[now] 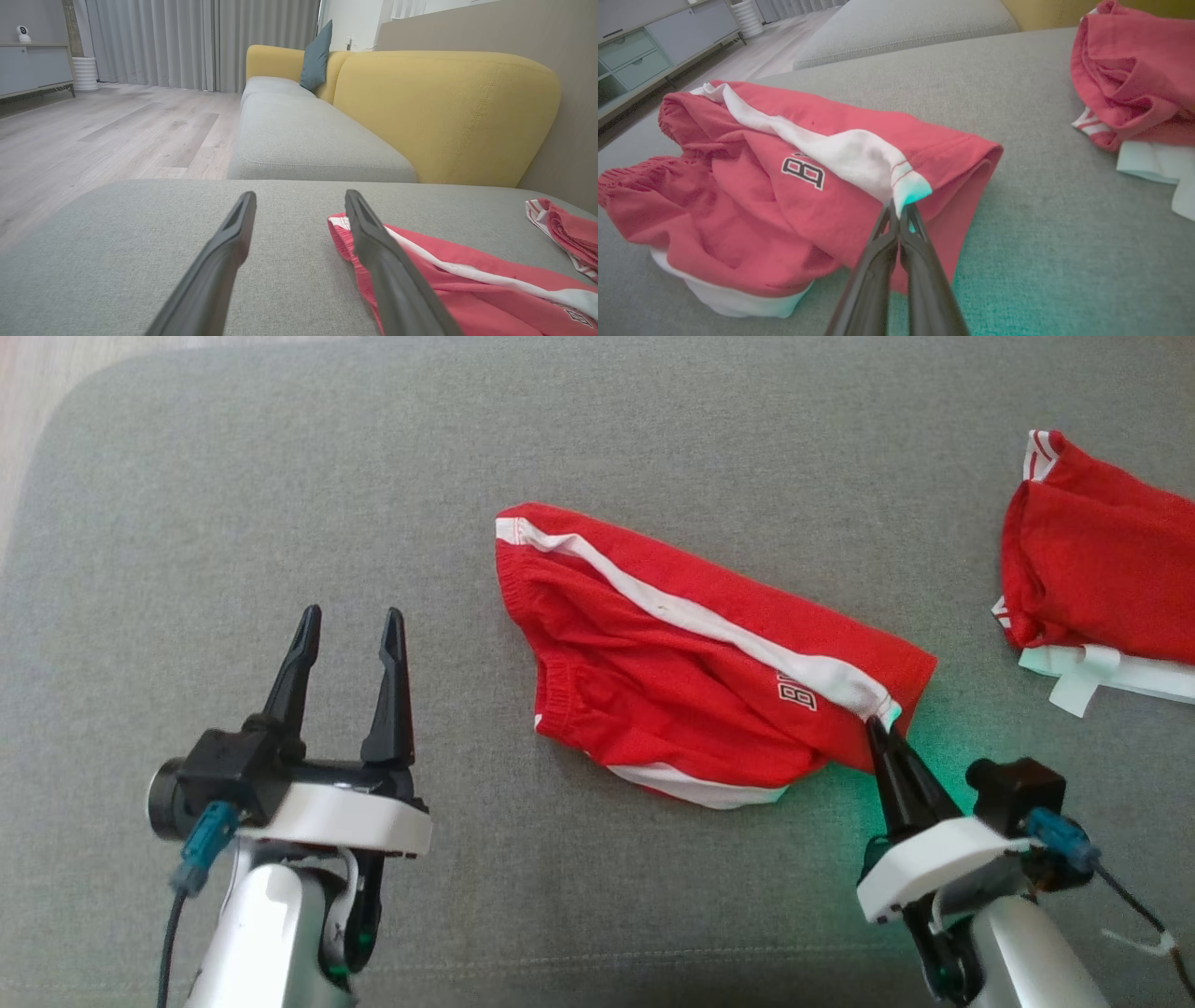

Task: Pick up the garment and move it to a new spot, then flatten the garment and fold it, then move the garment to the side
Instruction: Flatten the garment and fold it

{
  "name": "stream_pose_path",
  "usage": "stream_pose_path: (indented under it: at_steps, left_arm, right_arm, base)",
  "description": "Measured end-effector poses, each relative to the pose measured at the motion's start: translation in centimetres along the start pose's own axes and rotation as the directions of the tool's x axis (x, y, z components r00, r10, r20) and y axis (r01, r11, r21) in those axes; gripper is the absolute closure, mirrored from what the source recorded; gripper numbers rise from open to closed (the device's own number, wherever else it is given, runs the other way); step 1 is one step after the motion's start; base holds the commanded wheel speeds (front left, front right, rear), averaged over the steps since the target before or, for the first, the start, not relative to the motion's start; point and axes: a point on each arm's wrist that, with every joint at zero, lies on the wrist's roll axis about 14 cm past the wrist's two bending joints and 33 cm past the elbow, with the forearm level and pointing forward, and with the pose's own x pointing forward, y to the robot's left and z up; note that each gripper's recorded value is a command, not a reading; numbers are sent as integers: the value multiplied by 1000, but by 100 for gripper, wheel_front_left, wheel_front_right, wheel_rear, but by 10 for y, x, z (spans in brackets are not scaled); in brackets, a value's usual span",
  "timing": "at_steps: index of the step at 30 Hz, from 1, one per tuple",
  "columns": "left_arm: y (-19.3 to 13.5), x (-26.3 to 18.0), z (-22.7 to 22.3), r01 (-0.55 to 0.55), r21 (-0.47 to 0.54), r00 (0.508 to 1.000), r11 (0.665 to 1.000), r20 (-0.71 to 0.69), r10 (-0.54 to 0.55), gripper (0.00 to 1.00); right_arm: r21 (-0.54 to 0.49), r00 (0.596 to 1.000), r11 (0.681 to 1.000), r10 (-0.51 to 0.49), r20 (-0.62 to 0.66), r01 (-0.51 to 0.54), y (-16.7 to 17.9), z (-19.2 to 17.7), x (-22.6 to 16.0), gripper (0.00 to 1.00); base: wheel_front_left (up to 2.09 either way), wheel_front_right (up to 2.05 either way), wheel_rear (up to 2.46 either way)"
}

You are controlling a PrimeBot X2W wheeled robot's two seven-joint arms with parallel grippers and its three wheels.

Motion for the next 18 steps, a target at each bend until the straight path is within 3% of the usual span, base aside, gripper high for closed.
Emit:
stream_pose_path:
  at_steps: [18]
  left_arm:
    - [-17, 5, 7, 58, -10, 998, 998, 23, -57, 0]
  right_arm:
    - [-45, 982, 998, -34, 187, 43, -16, 62, -10, 100]
  base:
    - [0, 0, 0]
